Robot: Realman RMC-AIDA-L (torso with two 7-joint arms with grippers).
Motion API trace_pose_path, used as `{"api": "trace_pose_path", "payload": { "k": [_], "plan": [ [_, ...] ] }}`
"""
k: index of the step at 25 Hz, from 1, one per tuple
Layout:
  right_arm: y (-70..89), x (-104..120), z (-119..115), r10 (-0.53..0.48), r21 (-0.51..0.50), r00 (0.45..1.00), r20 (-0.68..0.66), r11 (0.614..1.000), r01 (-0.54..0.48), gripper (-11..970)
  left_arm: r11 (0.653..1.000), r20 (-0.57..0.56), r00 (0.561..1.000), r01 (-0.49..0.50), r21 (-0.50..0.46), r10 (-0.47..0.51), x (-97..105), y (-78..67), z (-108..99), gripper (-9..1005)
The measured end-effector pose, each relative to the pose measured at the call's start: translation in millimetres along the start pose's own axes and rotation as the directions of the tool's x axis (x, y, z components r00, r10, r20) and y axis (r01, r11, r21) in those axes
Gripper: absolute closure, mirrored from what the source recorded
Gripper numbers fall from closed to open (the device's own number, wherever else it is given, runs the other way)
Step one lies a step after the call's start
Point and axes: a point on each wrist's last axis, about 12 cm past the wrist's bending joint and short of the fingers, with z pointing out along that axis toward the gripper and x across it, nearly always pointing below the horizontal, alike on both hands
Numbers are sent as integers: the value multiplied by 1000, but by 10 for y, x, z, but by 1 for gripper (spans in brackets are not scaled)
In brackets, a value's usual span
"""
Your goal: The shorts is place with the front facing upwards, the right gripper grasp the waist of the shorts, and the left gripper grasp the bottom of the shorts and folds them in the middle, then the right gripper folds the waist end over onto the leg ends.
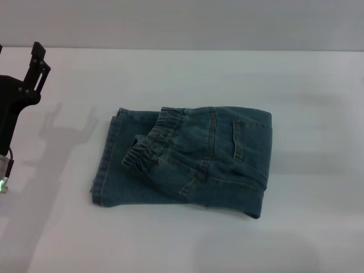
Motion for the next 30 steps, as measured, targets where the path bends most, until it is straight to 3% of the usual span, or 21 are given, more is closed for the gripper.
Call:
{"api": "trace_pose_path", "payload": {
  "k": [30],
  "plan": [
    [-1,-7,-2,-1,0,1000,6,1000,1,241,1000,13,999,29,-9,-29,-14,-9,21,196]
  ]
}}
